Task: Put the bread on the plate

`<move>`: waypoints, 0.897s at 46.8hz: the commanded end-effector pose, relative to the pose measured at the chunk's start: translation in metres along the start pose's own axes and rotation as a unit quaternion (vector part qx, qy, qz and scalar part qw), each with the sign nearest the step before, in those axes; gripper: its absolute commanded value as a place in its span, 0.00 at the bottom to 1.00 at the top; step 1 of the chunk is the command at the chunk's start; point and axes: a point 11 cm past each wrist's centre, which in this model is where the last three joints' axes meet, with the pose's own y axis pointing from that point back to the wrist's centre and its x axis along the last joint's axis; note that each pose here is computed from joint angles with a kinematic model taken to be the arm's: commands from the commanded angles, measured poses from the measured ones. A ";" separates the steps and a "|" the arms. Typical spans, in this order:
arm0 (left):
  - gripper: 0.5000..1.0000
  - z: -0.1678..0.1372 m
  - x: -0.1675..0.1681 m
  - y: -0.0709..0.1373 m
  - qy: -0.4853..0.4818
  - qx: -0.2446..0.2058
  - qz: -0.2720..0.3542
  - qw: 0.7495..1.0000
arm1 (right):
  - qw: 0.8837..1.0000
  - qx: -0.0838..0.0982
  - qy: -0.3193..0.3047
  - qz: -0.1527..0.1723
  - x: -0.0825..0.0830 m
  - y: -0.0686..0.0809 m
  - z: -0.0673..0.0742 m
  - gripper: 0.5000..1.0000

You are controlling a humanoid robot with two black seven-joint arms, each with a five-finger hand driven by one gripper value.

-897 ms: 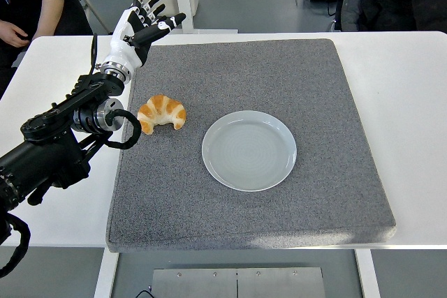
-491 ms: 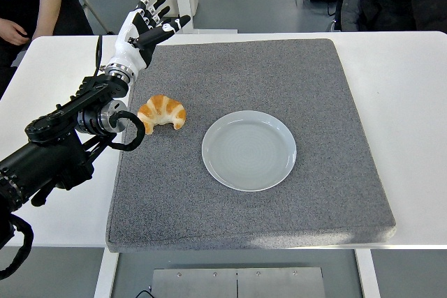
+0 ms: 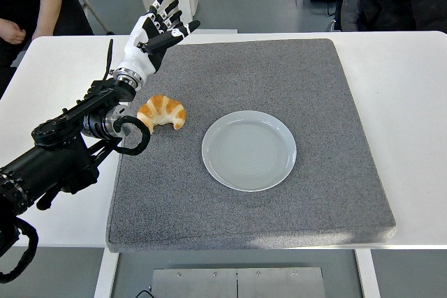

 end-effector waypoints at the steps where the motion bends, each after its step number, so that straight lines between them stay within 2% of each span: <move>1: 0.94 0.002 0.002 0.000 0.003 -0.003 0.002 1.000 | 1.000 -0.002 0.000 0.001 0.000 0.001 0.002 1.00; 4: 0.94 0.002 0.001 0.000 0.004 -0.003 0.001 1.000 | 1.000 -0.005 -0.001 0.001 0.000 0.001 0.006 1.00; 32: 0.94 0.001 0.004 0.000 0.003 0.001 0.009 1.000 | 1.000 -0.005 0.000 -0.003 -0.002 0.001 0.006 1.00; 42: 0.94 0.010 0.000 -0.003 0.000 0.000 0.006 1.000 | 1.000 -0.004 0.001 -0.003 -0.002 0.001 0.005 1.00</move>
